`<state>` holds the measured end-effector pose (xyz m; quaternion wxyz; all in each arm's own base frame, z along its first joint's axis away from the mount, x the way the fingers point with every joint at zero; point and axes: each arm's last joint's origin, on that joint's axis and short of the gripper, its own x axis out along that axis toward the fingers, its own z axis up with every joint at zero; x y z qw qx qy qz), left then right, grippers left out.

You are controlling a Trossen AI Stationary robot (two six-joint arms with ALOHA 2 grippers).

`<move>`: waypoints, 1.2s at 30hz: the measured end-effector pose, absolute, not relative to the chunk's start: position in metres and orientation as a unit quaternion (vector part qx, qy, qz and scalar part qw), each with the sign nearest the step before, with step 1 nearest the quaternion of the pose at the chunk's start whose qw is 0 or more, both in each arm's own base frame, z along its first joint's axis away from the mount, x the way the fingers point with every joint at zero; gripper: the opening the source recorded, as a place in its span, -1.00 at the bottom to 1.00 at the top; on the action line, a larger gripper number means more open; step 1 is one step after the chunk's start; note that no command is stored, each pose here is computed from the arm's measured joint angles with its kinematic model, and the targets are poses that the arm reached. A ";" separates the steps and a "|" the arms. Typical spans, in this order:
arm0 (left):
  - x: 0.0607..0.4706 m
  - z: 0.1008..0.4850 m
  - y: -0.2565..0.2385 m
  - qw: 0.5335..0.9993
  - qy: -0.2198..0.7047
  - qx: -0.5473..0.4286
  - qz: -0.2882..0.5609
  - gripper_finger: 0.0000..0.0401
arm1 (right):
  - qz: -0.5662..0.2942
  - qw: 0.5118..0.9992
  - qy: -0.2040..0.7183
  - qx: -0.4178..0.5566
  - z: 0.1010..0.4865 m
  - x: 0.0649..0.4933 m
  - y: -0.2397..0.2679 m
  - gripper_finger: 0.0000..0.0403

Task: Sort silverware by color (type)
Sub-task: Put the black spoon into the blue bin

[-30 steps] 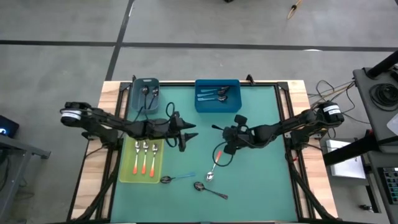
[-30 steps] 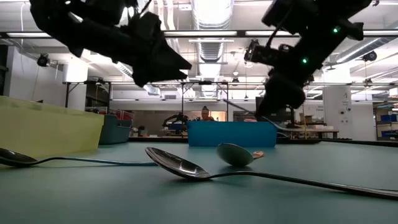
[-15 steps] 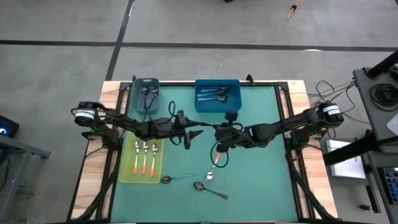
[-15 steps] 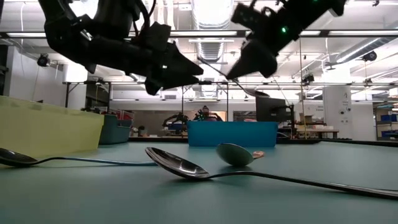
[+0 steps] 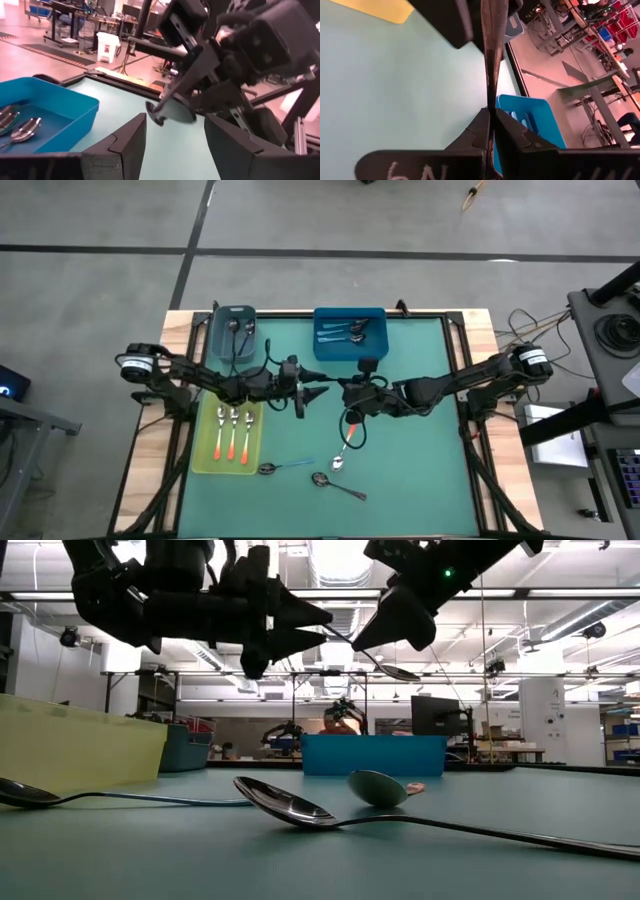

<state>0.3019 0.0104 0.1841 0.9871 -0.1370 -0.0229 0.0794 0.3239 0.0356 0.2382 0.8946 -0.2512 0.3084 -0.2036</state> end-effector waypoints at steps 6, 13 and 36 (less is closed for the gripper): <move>0.311 0.195 0.011 0.984 -0.035 -0.152 0.081 -0.09 | -0.201 0.893 0.310 -0.258 0.238 0.324 0.036 -0.96; 0.326 0.201 0.012 0.982 0.018 -0.158 0.102 -0.24 | -0.200 0.892 0.311 -0.261 0.238 0.324 0.036 -0.96; 0.325 0.198 0.015 0.978 0.017 -0.149 0.148 -1.00 | -0.221 0.902 0.299 -0.222 0.240 0.323 0.035 -0.56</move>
